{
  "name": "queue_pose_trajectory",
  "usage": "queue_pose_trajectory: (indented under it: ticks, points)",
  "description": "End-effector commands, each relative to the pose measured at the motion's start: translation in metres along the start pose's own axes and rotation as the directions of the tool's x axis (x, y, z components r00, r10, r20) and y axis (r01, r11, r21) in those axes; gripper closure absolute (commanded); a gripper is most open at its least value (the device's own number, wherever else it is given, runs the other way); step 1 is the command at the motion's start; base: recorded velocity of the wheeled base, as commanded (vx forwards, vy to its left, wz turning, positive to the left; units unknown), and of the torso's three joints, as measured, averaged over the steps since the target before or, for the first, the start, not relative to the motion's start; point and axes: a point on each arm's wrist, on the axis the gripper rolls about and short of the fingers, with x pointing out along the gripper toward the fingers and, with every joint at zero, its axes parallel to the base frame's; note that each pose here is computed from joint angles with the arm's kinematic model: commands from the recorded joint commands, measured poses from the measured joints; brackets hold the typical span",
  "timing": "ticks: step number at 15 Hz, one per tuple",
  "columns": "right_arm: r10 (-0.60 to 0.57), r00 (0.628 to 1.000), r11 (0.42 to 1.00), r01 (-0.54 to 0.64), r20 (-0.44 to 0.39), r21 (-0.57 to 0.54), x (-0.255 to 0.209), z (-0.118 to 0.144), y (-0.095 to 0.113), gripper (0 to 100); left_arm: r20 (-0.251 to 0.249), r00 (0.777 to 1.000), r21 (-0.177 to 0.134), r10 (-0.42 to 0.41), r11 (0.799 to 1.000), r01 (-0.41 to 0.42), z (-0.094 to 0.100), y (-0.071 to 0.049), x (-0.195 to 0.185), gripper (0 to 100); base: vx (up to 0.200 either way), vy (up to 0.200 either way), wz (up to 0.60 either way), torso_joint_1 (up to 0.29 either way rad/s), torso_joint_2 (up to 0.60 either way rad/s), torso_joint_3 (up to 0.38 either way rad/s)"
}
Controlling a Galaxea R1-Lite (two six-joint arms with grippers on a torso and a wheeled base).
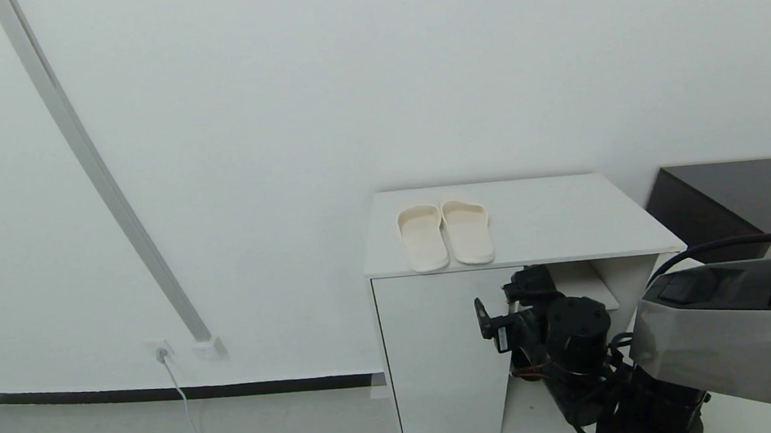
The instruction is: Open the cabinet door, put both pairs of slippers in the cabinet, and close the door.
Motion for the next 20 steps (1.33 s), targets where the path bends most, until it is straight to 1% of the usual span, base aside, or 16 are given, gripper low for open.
queue_pose_trajectory:
  ticks: [1,3,4,5,6,9,10,12,13,14,18,20]
  points:
    - [-0.002,1.000,1.000,0.002,-0.001,-0.007,0.002,-0.002,0.001,0,-0.001,1.000,0.000,0.000,1.000,0.000,0.000,0.000,0.000,100,0.000,0.000,0.00,0.000,0.00,0.000]
    - [-0.003,1.000,1.000,0.003,0.020,-0.011,0.001,0.006,0.001,0,-0.001,1.000,0.000,0.000,1.000,0.000,0.000,0.000,0.000,100,0.000,0.000,0.00,0.000,0.00,0.000]
    - [-0.005,0.999,1.000,0.005,0.045,0.002,-0.001,0.018,-0.001,0,-0.001,1.000,0.000,0.000,1.000,0.000,0.000,0.000,0.000,100,0.000,0.000,0.00,0.000,0.00,0.000]
    - [-0.004,0.999,1.000,0.004,0.038,0.003,-0.004,0.034,-0.004,0,-0.001,1.000,0.002,0.000,1.000,0.000,0.000,0.000,0.000,100,0.000,0.000,0.00,0.000,0.00,0.000]
    - [-0.001,1.000,1.000,0.001,0.015,0.001,-0.008,0.046,-0.007,0,-0.001,1.000,0.002,0.000,1.000,0.000,0.000,0.000,0.000,100,0.000,0.000,0.00,0.000,0.00,0.000]
    - [0.037,0.999,0.998,-0.035,-0.040,0.054,-0.025,0.100,-0.006,0,-0.001,1.000,0.007,-0.001,1.000,0.001,0.000,0.000,0.000,100,0.000,0.000,0.00,0.000,0.00,0.000]
    - [0.052,0.997,0.995,-0.048,-0.053,0.086,-0.030,0.121,-0.004,0,-0.001,1.000,0.007,-0.001,1.000,0.001,0.000,0.000,0.000,100,0.000,0.000,0.00,0.000,0.00,0.000]
    - [0.084,0.994,0.988,-0.074,-0.072,0.133,-0.038,0.152,0.004,0,-0.001,1.000,0.007,-0.001,1.000,0.001,0.000,0.000,0.000,100,0.000,0.000,0.00,0.000,0.00,0.000]
    - [0.099,0.993,0.985,-0.088,-0.071,0.152,-0.039,0.162,0.010,0,-0.001,1.000,0.007,-0.001,1.000,0.001,0.000,0.000,0.000,100,0.000,0.000,0.00,0.000,0.00,0.000]
    - [0.108,0.992,0.983,-0.097,-0.065,0.159,-0.035,0.167,0.017,0,-0.001,1.000,0.007,-0.001,1.000,0.001,0.000,0.000,0.000,100,0.000,0.000,0.00,0.000,0.00,0.000]
    - [0.114,0.991,0.983,-0.102,-0.076,0.152,-0.024,0.160,0.030,0,-0.001,1.000,0.007,-0.003,1.000,0.003,0.000,0.000,0.000,100,0.000,0.000,0.00,0.000,0.00,0.000]
    - [0.116,0.990,0.984,-0.102,-0.084,0.147,-0.023,0.156,0.033,0,-0.001,1.000,0.007,-0.003,1.000,0.003,0.000,0.000,0.000,100,0.200,0.000,0.00,0.002,0.00,0.000]
